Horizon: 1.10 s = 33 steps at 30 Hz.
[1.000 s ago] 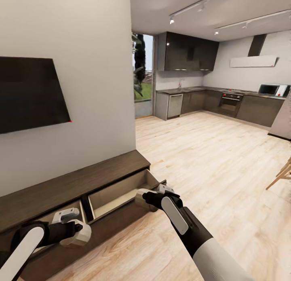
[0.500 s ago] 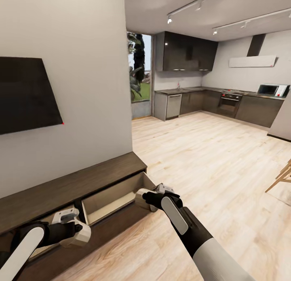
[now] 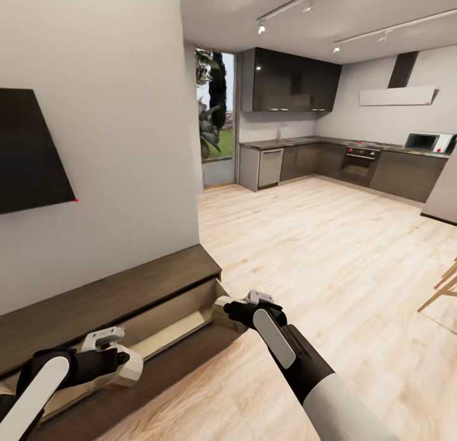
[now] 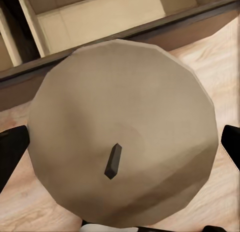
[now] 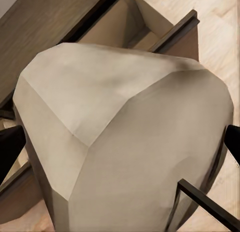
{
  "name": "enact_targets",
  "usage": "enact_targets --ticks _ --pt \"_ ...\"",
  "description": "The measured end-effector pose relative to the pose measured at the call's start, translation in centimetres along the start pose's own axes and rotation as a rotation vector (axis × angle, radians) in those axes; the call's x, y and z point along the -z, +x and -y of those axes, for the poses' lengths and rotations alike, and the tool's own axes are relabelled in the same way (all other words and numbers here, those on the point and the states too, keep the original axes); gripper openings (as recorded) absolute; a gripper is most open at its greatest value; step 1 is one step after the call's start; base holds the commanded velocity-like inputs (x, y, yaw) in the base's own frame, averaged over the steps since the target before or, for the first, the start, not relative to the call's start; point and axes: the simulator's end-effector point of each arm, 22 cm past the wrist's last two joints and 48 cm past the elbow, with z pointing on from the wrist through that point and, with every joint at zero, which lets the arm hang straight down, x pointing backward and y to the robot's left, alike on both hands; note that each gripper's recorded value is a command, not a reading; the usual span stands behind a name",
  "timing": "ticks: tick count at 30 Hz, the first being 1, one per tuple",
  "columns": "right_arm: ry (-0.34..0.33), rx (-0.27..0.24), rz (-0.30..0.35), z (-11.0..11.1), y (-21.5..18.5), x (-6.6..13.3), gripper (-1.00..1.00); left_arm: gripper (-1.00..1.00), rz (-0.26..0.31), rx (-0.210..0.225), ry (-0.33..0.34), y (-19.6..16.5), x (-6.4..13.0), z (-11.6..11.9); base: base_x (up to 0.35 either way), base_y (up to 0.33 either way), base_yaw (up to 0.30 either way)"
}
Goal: Place each of the two pumpkins and all three candles from the living room inside a cabinet in the living room (use any cabinet), then make sure every cabinet is closed, and position the cauldron so it is next to a table in the living room.
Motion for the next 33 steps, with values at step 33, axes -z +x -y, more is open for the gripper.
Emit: enact_targets --ticks 33 --pt "-0.008 0.003 0.007 -0.64 -0.22 0.38 -1.00 -1.00 0.006 0.000 0.001 -0.16 0.25 0.03 0.269 -0.012 0.160"
